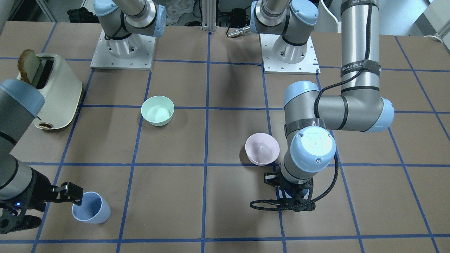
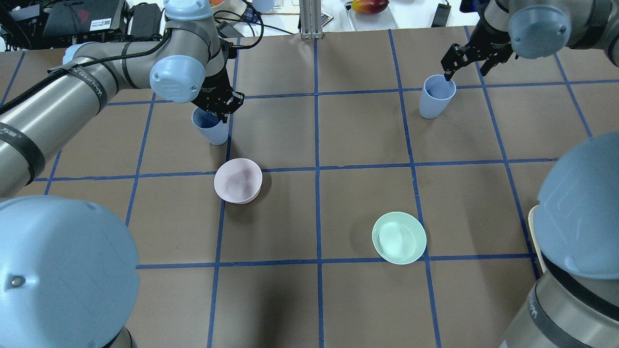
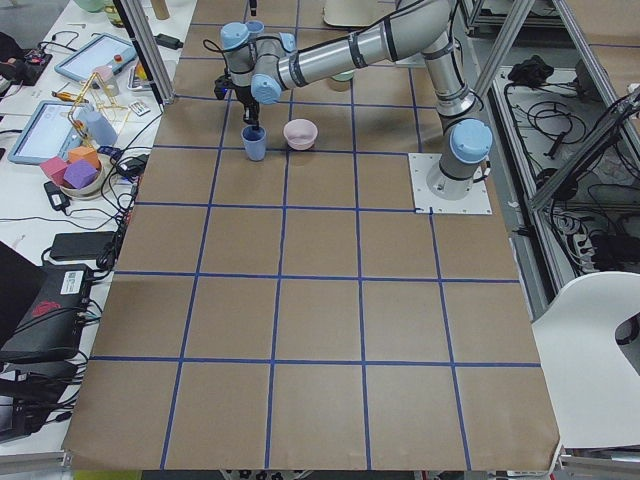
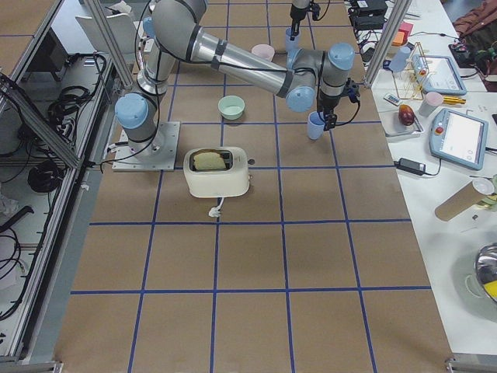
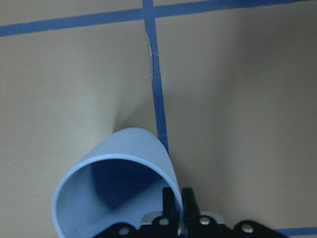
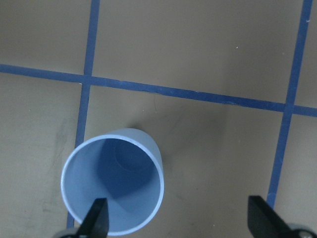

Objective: Stack blue cups with both arms

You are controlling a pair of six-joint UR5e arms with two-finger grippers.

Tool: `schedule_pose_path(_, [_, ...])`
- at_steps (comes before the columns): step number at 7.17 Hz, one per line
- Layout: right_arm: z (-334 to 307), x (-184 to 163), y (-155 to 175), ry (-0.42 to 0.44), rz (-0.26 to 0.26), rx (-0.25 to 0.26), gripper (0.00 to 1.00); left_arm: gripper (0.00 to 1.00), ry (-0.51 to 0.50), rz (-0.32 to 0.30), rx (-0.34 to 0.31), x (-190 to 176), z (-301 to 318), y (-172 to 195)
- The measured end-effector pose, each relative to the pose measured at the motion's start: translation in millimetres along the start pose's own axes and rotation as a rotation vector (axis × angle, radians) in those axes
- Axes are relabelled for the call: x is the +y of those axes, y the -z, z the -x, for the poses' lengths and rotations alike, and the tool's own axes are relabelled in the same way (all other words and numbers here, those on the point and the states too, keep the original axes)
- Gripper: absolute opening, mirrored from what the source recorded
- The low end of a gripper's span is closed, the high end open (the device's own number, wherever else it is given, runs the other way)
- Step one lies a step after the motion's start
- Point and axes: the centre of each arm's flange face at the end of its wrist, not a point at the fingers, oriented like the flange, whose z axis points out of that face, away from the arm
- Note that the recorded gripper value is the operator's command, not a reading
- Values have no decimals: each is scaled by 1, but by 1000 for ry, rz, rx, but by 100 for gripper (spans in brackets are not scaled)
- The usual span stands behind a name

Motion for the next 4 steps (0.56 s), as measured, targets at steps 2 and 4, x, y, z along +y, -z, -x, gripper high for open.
schedule_pose_path(2, [-3,-3,-22,0,29,-12,100,0,-6,-40,0,1,-9,24])
schedule_pose_path(4, [-4,-2,-38,0,59,-24,82,0,78,-70,43,6,-66,41])
